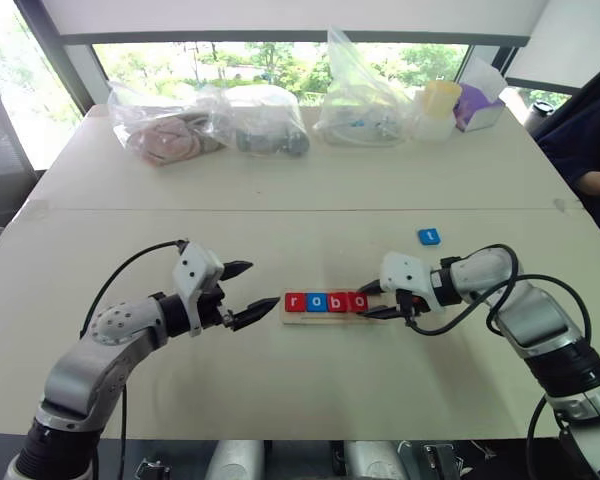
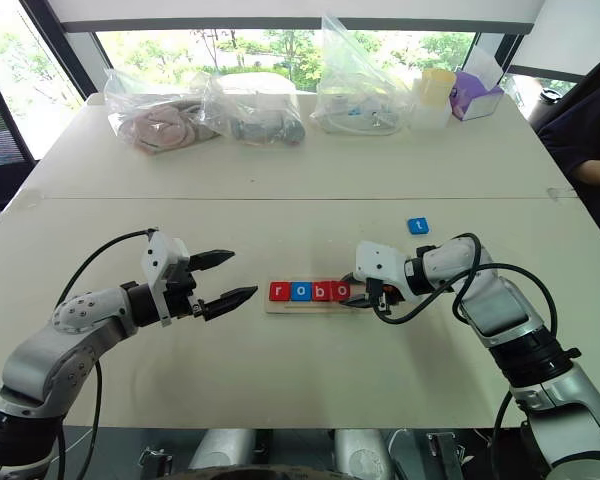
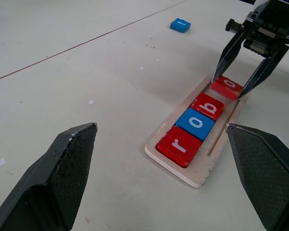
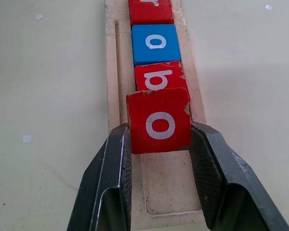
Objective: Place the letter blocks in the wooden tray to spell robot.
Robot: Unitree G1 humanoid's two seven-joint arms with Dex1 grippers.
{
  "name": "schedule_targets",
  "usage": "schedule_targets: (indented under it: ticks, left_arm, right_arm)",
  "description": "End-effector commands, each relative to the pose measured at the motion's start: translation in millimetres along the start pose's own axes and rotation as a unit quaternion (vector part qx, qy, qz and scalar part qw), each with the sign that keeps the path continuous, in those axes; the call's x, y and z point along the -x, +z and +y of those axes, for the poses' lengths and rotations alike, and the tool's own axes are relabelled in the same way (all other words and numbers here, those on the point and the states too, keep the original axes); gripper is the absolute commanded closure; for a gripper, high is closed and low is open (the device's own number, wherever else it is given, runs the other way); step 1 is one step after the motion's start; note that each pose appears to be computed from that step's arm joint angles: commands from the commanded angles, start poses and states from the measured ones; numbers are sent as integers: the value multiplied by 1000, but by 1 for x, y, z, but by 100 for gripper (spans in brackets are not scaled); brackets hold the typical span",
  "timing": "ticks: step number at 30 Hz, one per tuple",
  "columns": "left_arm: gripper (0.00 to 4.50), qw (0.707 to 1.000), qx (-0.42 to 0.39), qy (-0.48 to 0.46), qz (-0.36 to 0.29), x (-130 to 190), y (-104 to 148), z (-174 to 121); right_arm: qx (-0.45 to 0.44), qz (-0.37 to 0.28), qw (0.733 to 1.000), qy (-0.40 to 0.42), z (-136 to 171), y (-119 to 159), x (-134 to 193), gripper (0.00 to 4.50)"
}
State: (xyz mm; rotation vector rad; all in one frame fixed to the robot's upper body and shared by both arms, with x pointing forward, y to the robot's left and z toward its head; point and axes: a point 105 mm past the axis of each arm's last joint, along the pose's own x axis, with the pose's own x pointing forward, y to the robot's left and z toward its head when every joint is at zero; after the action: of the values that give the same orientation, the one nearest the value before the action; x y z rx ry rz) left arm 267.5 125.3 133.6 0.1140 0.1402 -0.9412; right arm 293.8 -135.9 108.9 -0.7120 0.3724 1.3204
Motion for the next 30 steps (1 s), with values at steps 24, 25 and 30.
schedule_targets:
  ticks: [24,25,30]
  left_arm:
    - [0,1000,-18,-9,-20,-2,13,-5]
    - [0,1000,-18,-9,-21,-2,13,-5]
    - [0,1000,-16,-13,-22,-4,14,-6]
  right_arm:
    - [-87,-55,974,-203,-63,11,36,9]
    - [-105,-47,962,-249,-75,3,43,9]
    - [-197,-5,890,-412,-103,-32,71,9]
